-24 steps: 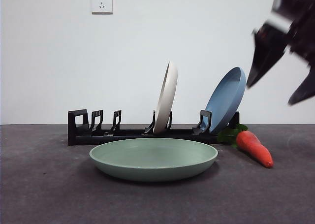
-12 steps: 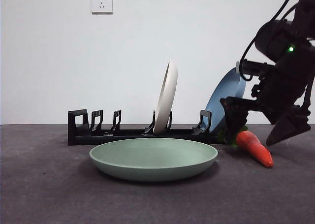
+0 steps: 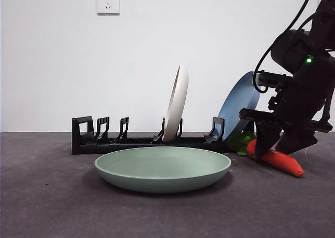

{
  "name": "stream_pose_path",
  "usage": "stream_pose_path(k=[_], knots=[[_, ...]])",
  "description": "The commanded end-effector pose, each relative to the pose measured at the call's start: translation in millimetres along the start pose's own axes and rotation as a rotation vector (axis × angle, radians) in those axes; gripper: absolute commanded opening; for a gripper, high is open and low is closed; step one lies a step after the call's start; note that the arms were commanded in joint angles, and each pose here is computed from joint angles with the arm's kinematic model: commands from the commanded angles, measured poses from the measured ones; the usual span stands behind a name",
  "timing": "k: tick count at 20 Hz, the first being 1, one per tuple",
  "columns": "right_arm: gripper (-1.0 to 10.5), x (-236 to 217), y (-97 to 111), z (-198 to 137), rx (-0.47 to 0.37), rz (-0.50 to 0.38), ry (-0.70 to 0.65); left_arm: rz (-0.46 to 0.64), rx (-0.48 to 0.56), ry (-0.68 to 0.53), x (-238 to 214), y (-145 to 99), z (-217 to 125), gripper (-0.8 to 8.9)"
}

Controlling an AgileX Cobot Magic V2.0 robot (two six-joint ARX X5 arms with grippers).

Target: Take the green plate from the plate rack,put the plate on the table,take the carrot from the table,put the carrot in the plate

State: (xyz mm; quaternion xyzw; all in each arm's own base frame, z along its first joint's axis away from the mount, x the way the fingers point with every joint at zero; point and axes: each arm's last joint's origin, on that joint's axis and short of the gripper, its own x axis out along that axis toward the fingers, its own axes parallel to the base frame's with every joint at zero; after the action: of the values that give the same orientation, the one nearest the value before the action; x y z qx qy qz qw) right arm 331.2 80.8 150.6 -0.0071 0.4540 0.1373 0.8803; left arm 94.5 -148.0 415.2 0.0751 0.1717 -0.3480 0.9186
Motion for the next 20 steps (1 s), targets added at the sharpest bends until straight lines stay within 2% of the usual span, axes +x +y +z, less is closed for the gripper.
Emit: stream_pose_path(k=[1, 3, 6, 9, 11, 14, 20], knots=[[-0.1, -21, 9, 5, -0.007, 0.015, -0.015, 0.005, 0.002, 0.013, 0, 0, -2, 2.52], [-0.1, -51, 29, 9, -0.048, 0.049, -0.046, 0.006, 0.006, 0.022, 0, 0, -3, 2.52], [-0.1, -78, 76, 9, -0.130, 0.155, -0.125, 0.007, 0.008, 0.032, 0, 0, -4, 2.52], [-0.1, -70, 122, 1, -0.189, 0.259, -0.143, 0.008, 0.013, 0.048, 0, 0, -5, 2.52], [-0.1, -57, 143, -5, -0.216, 0.300, -0.150, 0.009, 0.016, 0.057, 0, 0, -6, 2.52], [-0.1, -29, 159, -15, -0.228, 0.324, -0.132, 0.009, 0.016, 0.058, 0, 0, -6, 2.52], [-0.1, 15, 159, -34, -0.235, 0.295, -0.038, 0.010, 0.018, 0.064, 0, 1, -7, 2.52]])
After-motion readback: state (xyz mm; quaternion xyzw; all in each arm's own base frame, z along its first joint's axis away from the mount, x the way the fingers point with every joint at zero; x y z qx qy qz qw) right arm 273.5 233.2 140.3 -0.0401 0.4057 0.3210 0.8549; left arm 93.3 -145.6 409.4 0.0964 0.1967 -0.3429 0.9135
